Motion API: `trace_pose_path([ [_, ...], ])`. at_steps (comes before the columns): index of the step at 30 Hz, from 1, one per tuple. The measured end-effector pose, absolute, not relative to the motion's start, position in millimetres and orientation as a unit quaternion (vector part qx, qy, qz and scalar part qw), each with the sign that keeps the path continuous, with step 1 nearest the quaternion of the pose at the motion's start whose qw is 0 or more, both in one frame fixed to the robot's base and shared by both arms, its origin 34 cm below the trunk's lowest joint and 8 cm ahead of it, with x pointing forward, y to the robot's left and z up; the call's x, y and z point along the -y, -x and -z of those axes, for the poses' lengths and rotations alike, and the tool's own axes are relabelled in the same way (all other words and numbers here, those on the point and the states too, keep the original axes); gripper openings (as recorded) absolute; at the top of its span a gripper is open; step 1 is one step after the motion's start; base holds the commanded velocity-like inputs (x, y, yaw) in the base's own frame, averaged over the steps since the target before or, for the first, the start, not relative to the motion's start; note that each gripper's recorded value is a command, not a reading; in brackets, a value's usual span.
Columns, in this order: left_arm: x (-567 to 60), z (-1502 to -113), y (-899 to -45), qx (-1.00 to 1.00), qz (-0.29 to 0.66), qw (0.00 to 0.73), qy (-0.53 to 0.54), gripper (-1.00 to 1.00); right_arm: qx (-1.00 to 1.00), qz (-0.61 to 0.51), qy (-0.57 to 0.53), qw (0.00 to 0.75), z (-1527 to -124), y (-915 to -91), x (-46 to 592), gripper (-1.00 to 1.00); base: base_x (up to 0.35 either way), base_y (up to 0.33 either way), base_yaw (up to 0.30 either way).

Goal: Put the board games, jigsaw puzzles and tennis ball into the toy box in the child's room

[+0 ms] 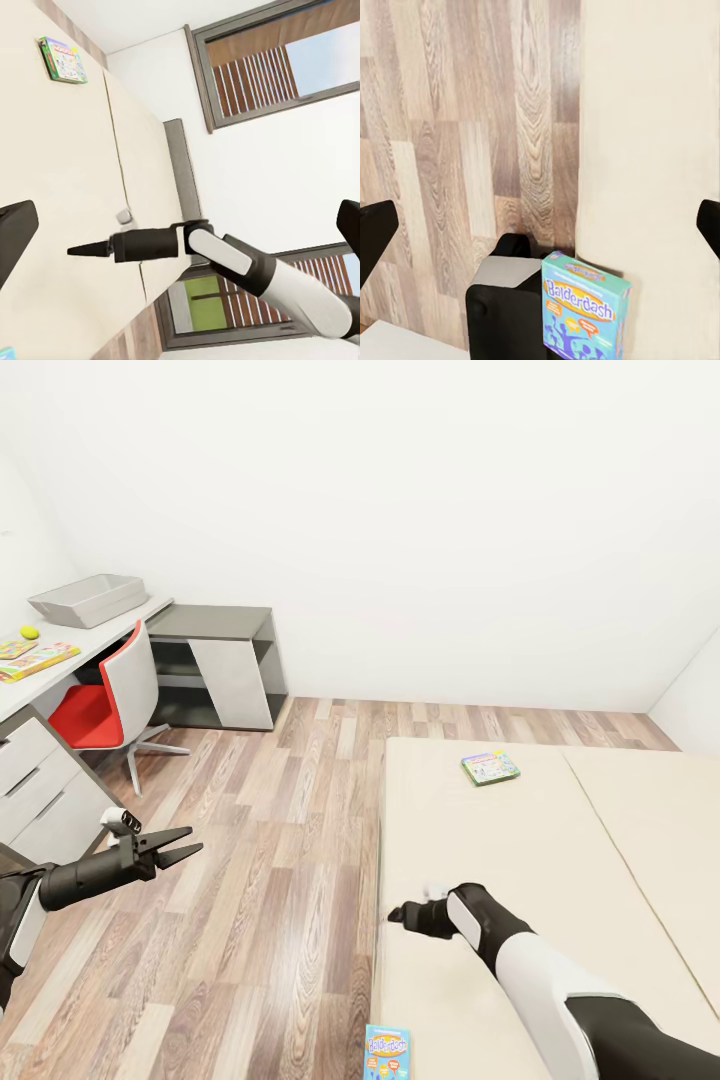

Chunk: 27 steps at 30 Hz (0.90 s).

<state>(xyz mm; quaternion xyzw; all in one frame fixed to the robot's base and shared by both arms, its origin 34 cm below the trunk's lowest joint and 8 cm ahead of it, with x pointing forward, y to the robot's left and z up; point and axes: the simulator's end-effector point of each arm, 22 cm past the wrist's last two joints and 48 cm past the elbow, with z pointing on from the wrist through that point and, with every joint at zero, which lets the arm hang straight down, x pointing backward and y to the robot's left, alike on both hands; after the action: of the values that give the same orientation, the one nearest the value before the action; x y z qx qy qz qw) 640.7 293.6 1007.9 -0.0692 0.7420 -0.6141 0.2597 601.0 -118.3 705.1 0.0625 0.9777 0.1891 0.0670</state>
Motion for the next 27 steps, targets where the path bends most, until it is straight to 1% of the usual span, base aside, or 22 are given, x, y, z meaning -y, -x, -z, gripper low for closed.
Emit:
trace_pose_path([
  [6, -294, -1008, -641, -0.742, 0.614, 0.26, 0.069, 1.0, -0.977, -0.173, -0.088, 0.09, -706, -618, 160, 1.0, 0.0, 0.0, 0.0],
  [10, -293, -1008, -641, -0.742, 0.614, 0.26, 0.069, 1.0, -0.975, -0.17, -0.104, 0.099, -708, -624, 174, 1.0, 0.0, 0.0, 0.0],
  [27, -293, -1013, -641, -0.741, 0.615, 0.264, 0.066, 1.0, -0.974, -0.171, -0.107, 0.107, -714, -629, 174, 1.0, 0.0, 0.0, 0.0],
])
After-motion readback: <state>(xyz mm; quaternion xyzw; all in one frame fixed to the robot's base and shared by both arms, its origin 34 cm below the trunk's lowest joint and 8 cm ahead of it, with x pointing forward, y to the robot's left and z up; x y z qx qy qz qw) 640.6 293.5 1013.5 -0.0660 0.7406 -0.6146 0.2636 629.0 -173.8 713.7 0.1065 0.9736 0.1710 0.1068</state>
